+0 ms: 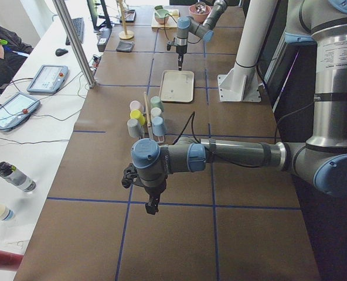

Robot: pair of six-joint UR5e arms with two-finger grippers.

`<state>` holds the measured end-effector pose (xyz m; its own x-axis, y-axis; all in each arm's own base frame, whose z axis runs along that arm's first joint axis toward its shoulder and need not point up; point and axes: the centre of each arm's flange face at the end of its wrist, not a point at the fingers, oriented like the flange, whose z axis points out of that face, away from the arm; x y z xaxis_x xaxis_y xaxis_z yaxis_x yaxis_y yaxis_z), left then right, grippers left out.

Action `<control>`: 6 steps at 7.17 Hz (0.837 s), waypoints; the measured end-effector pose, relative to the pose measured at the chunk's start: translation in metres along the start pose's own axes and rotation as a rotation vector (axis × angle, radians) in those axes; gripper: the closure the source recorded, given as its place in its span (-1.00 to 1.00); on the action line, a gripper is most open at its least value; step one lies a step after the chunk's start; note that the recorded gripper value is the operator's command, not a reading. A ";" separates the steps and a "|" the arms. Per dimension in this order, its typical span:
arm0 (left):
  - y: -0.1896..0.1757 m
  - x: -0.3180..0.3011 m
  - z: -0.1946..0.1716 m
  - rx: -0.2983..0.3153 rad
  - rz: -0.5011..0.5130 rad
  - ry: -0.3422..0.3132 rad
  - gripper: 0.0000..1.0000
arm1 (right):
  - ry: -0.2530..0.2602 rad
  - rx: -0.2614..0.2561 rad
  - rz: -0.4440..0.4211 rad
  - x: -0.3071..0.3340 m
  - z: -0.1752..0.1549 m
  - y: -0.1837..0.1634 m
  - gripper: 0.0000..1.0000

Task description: Pick up and place green cup on tray

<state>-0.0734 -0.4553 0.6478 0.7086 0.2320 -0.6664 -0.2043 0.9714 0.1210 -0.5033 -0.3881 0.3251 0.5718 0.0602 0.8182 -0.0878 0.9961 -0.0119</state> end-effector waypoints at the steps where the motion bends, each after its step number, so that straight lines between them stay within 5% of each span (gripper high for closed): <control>1: 0.000 0.000 0.000 0.000 0.000 0.000 -1.00 | 0.002 0.004 0.004 0.001 -0.002 -0.002 -0.99; 3: 0.000 0.000 0.000 0.000 0.000 0.000 -1.00 | 0.017 -0.002 0.031 0.012 -0.018 -0.026 -1.00; 6: -0.001 0.001 -0.002 0.003 0.003 -0.002 -1.00 | 0.124 -0.035 -0.015 0.066 -0.077 -0.103 -0.99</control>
<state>-0.0734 -0.4561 0.6459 0.7092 0.2353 -0.6646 -0.2048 0.9708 0.1252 -0.3932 -0.4822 0.3359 0.6692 0.0505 0.7414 -0.0511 0.9985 -0.0219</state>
